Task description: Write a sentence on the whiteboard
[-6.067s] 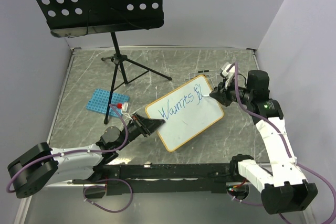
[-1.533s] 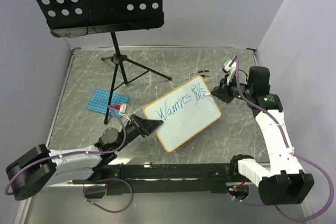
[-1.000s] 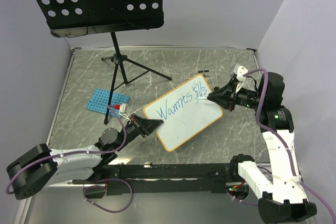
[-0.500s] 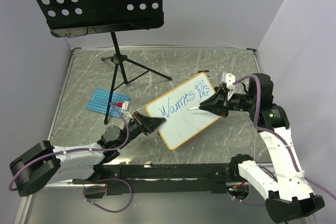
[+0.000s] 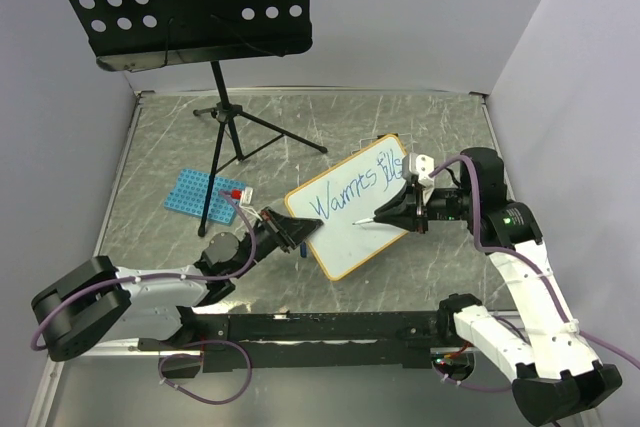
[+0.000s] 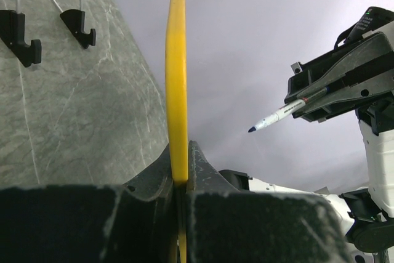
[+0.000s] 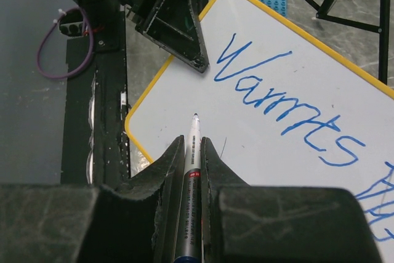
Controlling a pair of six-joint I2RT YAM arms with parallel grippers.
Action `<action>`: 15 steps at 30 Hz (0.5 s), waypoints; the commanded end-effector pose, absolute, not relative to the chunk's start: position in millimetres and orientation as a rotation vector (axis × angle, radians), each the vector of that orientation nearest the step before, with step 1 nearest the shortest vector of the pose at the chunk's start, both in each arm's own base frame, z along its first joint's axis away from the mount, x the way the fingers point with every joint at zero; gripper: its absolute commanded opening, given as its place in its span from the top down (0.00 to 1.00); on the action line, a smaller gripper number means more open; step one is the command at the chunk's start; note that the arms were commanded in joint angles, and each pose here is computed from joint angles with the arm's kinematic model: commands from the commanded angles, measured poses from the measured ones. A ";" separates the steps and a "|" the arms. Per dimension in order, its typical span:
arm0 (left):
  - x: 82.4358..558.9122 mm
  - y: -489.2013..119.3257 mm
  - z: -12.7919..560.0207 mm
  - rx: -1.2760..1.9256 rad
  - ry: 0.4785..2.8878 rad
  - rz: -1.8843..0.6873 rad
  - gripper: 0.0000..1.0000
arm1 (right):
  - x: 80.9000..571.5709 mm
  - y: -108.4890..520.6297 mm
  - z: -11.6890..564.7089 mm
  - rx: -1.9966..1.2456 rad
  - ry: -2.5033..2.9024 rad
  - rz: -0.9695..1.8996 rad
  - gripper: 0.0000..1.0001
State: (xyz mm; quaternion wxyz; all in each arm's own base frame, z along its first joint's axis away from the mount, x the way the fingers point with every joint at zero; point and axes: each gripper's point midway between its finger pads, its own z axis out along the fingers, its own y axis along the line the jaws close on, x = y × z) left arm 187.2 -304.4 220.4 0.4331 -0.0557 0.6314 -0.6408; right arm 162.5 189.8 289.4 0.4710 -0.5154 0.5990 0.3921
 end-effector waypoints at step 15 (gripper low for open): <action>182.6 -297.2 293.1 -0.151 1.301 -1.742 0.99 | 159.7 193.8 289.9 -1.302 1.395 0.947 1.00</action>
